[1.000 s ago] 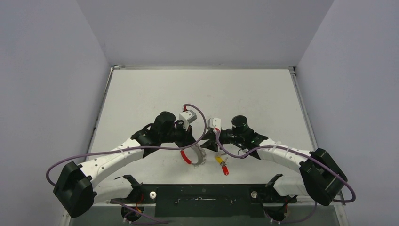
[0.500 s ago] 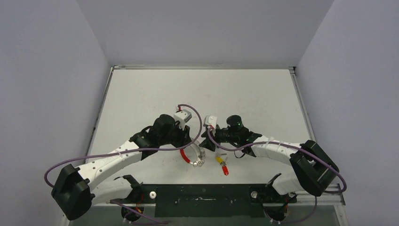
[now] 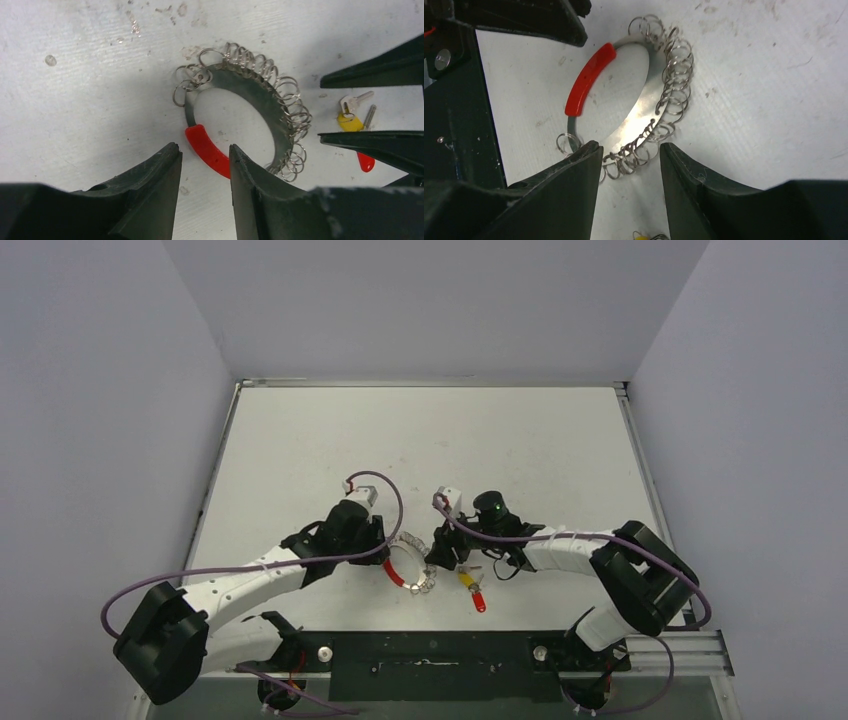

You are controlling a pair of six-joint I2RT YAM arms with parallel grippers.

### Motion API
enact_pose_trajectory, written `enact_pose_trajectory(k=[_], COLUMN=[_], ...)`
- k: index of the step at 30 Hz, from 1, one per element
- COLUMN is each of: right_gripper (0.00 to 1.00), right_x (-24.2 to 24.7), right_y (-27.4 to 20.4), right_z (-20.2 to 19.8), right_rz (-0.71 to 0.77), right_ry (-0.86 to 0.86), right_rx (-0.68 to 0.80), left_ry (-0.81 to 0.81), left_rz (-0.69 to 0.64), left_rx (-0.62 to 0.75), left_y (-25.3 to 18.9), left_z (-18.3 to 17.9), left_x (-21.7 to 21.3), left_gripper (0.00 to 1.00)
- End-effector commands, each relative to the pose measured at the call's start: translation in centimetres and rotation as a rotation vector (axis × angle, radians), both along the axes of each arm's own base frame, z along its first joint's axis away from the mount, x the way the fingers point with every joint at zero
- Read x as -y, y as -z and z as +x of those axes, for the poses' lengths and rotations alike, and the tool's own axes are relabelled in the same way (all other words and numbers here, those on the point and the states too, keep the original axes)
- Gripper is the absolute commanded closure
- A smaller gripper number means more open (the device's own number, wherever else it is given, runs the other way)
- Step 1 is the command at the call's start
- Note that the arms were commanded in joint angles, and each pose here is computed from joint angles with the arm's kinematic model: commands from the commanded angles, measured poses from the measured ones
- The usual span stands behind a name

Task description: Put the keys on the keyring

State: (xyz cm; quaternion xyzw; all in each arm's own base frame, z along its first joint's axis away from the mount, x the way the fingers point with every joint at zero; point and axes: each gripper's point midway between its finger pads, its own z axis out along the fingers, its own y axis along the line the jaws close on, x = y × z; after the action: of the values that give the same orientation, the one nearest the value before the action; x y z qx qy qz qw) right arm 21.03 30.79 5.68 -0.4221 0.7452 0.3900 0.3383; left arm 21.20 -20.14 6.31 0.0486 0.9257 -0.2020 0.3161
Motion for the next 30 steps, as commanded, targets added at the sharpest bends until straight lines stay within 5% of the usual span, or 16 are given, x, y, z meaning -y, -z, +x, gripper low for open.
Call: enact_pose_trajectory(k=[1, 9, 16, 23, 30], right_gripper=[0.54, 0.57, 0.57, 0.54, 0.3], right_x=[-0.3, -1.7, -5.2, -4.0, 1.5], right_y=[0.5, 1.4, -1.4, -4.4, -6.9], right_z=[-2.2, -7.0, -10.7, -8.0, -1.7], right_rz=[0.044, 0.08, 0.205, 0.203, 0.104], right_ry=[0.002, -0.03, -0.127, -0.068, 0.123], right_rx=[-0.11, -0.269, -0.254, -0.083, 0.163], left_ry=[-0.076, -0.058, 0.04, 0.011, -0.031], left_rz=[-0.087, -0.147, -0.077, 0.086, -0.042], left_rx=[-0.065, -0.118, -0.07, -0.025, 0.027], left_y=[1.1, 3.7, 3.1, 1.2, -0.7], left_z=[0.4, 0.8, 3.1, 4.1, 2.3], left_x=[0.2, 0.6, 1.8, -0.8, -1.1], left_gripper=[0.64, 0.82, 0.83, 0.68, 0.65])
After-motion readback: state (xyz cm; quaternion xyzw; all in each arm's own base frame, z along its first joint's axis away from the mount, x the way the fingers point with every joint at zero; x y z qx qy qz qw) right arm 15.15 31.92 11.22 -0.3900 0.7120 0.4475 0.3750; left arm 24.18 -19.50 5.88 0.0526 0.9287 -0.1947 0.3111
